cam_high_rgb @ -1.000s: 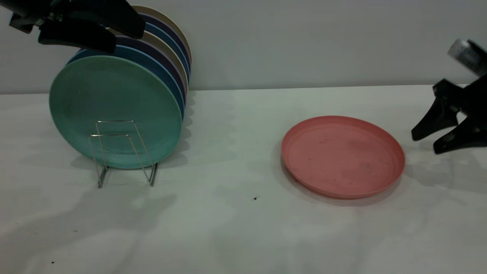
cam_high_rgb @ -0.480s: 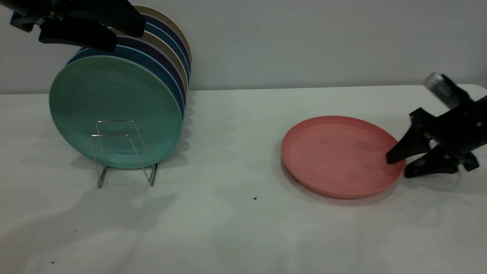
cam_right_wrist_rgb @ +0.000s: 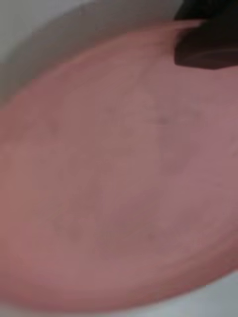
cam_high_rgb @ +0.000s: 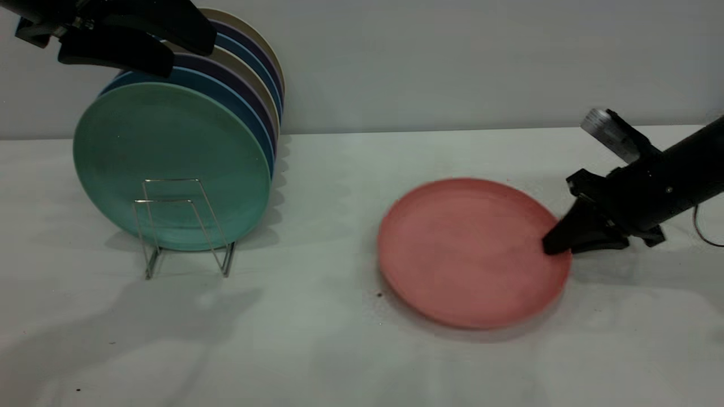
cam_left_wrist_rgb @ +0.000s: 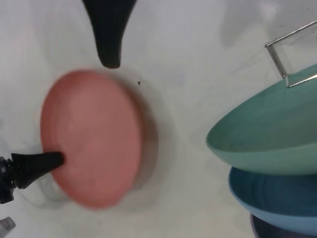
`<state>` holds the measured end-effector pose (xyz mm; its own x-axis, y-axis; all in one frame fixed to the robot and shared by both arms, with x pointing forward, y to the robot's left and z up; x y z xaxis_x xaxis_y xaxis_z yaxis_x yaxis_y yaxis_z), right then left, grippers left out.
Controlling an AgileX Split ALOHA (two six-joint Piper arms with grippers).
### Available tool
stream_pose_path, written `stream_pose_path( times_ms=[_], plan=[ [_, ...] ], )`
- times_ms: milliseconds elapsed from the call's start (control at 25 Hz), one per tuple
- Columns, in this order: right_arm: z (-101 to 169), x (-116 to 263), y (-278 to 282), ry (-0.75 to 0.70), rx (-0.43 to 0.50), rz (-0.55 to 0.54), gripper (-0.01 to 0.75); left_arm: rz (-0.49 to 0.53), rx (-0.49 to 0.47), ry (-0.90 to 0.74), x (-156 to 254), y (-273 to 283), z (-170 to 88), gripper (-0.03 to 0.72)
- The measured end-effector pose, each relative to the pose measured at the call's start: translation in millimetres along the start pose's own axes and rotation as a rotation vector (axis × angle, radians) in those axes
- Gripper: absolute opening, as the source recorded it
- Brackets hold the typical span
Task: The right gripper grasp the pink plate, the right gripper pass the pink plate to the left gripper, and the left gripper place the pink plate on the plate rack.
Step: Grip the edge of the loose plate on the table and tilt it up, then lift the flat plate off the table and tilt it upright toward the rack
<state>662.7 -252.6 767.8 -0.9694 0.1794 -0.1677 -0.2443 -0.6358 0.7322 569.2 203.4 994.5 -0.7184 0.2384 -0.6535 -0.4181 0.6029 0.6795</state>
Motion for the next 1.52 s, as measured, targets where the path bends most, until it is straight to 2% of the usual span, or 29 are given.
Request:
stream_pose_path(
  times_ms=[120, 240, 440, 680, 760, 880, 1000, 1080, 1120, 1240, 1440, 1520],
  plan=[
    [26.9, 1.8, 2.3, 0.086, -0.128, 0.021, 0.019, 0.015, 0.006, 0.02, 3.3, -7.0, 3.8, 0.591],
    [57.5, 1.4, 5.5, 0.176, -0.194, 0.019, 0.019, 0.019, 0.032, 0.089, 6.1, -26.7, 6.3, 0.591],
    [91.8, 3.1, 8.6, 0.277, -0.226, 0.018, 0.019, 0.013, 0.064, 0.079, 7.9, -68.1, -4.6, 0.591],
    [104.8, 1.0, 18.7, 0.31, -0.248, 0.006, 0.019, 0.021, 0.077, 0.076, 14.9, -104.4, -9.8, 0.589],
    [107.4, 0.3, 21.3, 0.317, -0.25, 0.002, 0.019, 0.028, 0.07, 0.079, 17.7, -109.5, -8.5, 0.567],
    [111.3, 0.3, 22.9, 0.321, -0.26, 0.001, 0.019, 0.035, 0.076, 0.098, 21.0, -117.4, -11.6, 0.474],
    [114.9, 2.6, 20.3, 0.329, -0.265, 0.01, 0.019, 0.035, 0.089, 0.108, 21.3, -123.1, -17.2, 0.299],
    [117.0, 3.9, 19.7, 0.33, -0.274, 0.016, 0.022, 0.028, 0.093, 0.097, 19.7, -123.4, -17.9, 0.153],
    [118.0, 4.7, 20.0, 0.33, -0.284, 0.022, 0.034, 0.023, 0.086, 0.085, 19.0, -123.3, -16.7, 0.108],
    [124.0, 4.1, 24.8, 0.321, -0.305, 0.019, 0.113, 0.021, 0.091, 0.062, 18.8, -123.2, -16.9, 0.1],
    [148.3, -3.3, 52.9, 0.37, -0.311, -0.037, 0.375, 0.018, 0.111, 0.045, 18.4, -123.1, -19.6, 0.1],
    [163.3, -9.5, 77.4, 0.41, -0.311, -0.096, 0.469, 0.017, 0.113, 0.027, 18.2, -122.8, -19.9, 0.1]
  ],
)
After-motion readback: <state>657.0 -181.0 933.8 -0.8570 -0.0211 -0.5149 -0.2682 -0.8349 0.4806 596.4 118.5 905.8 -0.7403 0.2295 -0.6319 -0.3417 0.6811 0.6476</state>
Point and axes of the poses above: a point on each arm's last joint axis where the gripper is mounted, y pointing back along that axis away from the gripper, z along the wrist's bending axis when the last joint is at zero, x = y × z, the point moved 3 cm from there along -y, pointing out along that axis toward the gripper, and after that the axes turned 12 degrees about -y, right-handed, at the moved point
